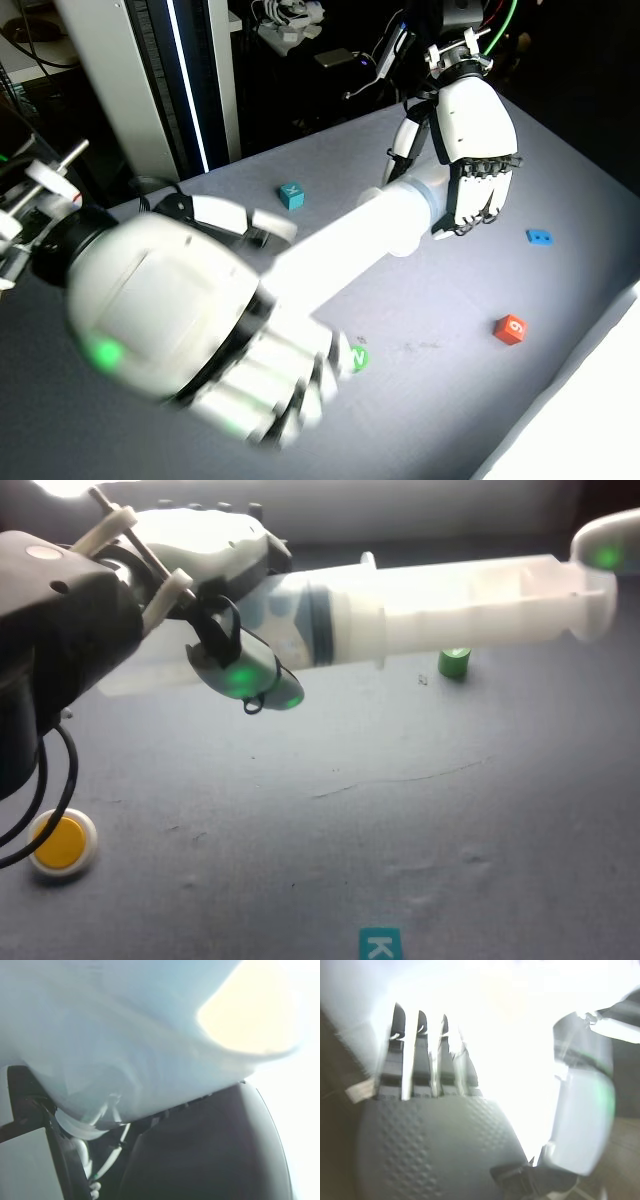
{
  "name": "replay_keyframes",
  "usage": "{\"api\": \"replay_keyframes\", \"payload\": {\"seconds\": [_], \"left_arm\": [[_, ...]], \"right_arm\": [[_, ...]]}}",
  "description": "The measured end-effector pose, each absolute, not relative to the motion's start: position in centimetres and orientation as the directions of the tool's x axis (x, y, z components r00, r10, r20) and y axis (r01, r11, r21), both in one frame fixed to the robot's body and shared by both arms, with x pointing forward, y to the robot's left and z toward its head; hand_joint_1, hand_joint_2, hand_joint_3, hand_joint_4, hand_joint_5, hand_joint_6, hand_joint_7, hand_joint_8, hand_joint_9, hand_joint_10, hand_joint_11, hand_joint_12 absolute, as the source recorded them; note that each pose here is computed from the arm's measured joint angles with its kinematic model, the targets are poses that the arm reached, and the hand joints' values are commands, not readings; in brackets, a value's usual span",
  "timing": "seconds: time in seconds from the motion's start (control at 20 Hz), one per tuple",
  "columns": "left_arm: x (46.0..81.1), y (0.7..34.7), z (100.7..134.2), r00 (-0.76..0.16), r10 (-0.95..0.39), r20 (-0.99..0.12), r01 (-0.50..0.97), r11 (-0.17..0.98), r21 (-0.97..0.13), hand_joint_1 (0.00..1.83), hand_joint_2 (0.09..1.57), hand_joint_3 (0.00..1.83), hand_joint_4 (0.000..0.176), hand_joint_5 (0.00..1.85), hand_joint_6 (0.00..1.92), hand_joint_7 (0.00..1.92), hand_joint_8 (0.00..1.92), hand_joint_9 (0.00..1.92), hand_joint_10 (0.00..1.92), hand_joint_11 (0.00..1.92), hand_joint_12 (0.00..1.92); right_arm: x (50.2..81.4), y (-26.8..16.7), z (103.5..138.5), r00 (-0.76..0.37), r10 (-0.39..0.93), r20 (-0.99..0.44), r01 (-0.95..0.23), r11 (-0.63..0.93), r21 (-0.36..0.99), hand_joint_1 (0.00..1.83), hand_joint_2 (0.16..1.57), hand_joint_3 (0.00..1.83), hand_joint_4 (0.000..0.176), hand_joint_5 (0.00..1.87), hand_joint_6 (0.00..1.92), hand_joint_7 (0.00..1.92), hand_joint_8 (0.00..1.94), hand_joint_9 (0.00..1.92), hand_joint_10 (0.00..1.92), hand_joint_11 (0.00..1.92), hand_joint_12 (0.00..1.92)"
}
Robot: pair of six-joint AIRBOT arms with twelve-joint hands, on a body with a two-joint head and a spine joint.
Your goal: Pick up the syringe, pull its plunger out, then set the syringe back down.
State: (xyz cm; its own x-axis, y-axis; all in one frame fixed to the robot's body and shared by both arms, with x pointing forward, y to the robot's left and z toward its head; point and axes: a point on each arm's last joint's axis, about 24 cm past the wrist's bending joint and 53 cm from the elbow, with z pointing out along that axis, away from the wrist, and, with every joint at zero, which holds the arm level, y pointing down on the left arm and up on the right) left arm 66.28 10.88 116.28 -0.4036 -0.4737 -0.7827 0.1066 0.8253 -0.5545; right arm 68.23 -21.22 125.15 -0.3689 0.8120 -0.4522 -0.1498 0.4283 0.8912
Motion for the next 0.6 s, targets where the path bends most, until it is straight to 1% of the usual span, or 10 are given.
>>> {"api": "replay_keyframes", "payload": {"seconds": [0.1, 0.15, 0.25, 0.3, 0.35, 0.45, 0.5, 0.55, 0.6], "left_arm": [[66.3, 10.9, 116.3, -0.403, -0.474, -0.783, 0.107, 0.825, -0.555, 1.21, 1.15, 0.0, 0.0, 0.86, 1.1, 0.97, 1.1, 0.95, 0.71, 0.6, 1.22], [66.2, 10.8, 116.2, -0.408, -0.474, -0.78, 0.109, 0.824, -0.557, 1.21, 1.15, 0.0, 0.0, 0.86, 1.1, 0.98, 1.08, 0.95, 0.71, 0.61, 1.22], [66.2, 10.7, 116.2, -0.409, -0.472, -0.781, 0.111, 0.824, -0.556, 1.21, 1.15, 0.0, 0.0, 0.86, 1.1, 0.98, 1.08, 0.95, 0.71, 0.62, 1.21], [66.2, 10.8, 116.3, -0.407, -0.473, -0.781, 0.109, 0.824, -0.556, 1.21, 1.16, 0.0, 0.0, 0.85, 1.1, 0.96, 1.13, 0.92, 0.75, 0.6, 1.22], [66.2, 10.8, 116.2, -0.407, -0.473, -0.781, 0.109, 0.824, -0.556, 1.2, 1.16, 0.0, 0.0, 0.84, 1.12, 0.94, 1.15, 0.9, 0.76, 0.58, 1.23], [66.2, 10.7, 116.3, -0.407, -0.471, -0.782, 0.113, 0.824, -0.555, 1.2, 1.16, 0.0, 0.0, 0.85, 1.11, 0.95, 1.13, 0.91, 0.73, 0.61, 1.2], [66.2, 10.7, 116.2, -0.407, -0.468, -0.784, 0.114, 0.826, -0.552, 1.2, 1.16, 0.0, 0.0, 0.85, 1.11, 0.95, 1.13, 0.91, 0.72, 0.61, 1.2], [66.1, 10.7, 115.9, -0.411, -0.463, -0.786, 0.114, 0.829, -0.548, 1.21, 1.15, 0.0, 0.0, 0.86, 1.1, 0.98, 1.09, 0.94, 0.72, 0.63, 1.21], [66.1, 10.7, 115.8, -0.415, -0.461, -0.784, 0.113, 0.829, -0.547, 1.21, 1.15, 0.0, 0.0, 0.86, 1.1, 0.98, 1.09, 0.94, 0.72, 0.63, 1.21]], "right_arm": [[68.2, -20.9, 124.9, -0.378, 0.808, -0.452, -0.147, 0.43, 0.891, 0.29, 0.57, 0.0, 0.0, 0.0, 0.0, 0.0, 0.0, 0.0, 0.0, 0.0, 0.0], [68.1, -20.6, 124.8, -0.385, 0.804, -0.454, -0.147, 0.432, 0.89, 0.33, 0.55, 0.0, 0.0, 0.0, 0.0, 0.0, 0.0, 0.0, 0.0, 0.0, 0.0], [68.1, -20.4, 124.7, -0.388, 0.802, -0.454, -0.148, 0.432, 0.89, 0.32, 0.57, 0.0, 0.0, 0.0, 0.0, 0.0, 0.0, 0.0, 0.0, 0.0, 0.0], [68.1, -20.5, 124.7, -0.388, 0.803, -0.453, -0.147, 0.431, 0.89, 0.29, 0.57, 0.0, 0.0, 0.0, 0.0, 0.0, 0.0, 0.0, 0.0, 0.0, 0.0], [68.0, -20.5, 124.7, -0.388, 0.8, -0.457, -0.148, 0.435, 0.888, 0.3, 0.57, 0.0, 0.0, 0.0, 0.0, 0.0, 0.0, 0.0, 0.0, 0.0, 0.0], [68.0, -20.5, 124.2, -0.388, 0.792, -0.471, -0.146, 0.452, 0.88, 0.32, 0.58, 0.0, 0.0, 0.0, 0.0, 0.0, 0.0, 0.0, 0.0, 0.0, 0.0], [67.9, -20.4, 123.7, -0.397, 0.786, -0.474, -0.139, 0.459, 0.877, 0.36, 0.58, 0.0, 0.0, 0.0, 0.0, 0.0, 0.0, 0.0, 0.0, 0.0, 0.0], [67.9, -20.2, 123.6, -0.402, 0.783, -0.475, -0.138, 0.461, 0.877, 0.29, 0.59, 0.0, 0.0, 0.0, 0.0, 0.0, 0.0, 0.0, 0.0, 0.0, 0.0], [67.9, -20.1, 123.5, -0.405, 0.776, -0.484, -0.14, 0.471, 0.871, 0.29, 0.59, 0.0, 0.0, 0.0, 0.0, 0.0, 0.0, 0.0, 0.0, 0.0, 0.0]]}}
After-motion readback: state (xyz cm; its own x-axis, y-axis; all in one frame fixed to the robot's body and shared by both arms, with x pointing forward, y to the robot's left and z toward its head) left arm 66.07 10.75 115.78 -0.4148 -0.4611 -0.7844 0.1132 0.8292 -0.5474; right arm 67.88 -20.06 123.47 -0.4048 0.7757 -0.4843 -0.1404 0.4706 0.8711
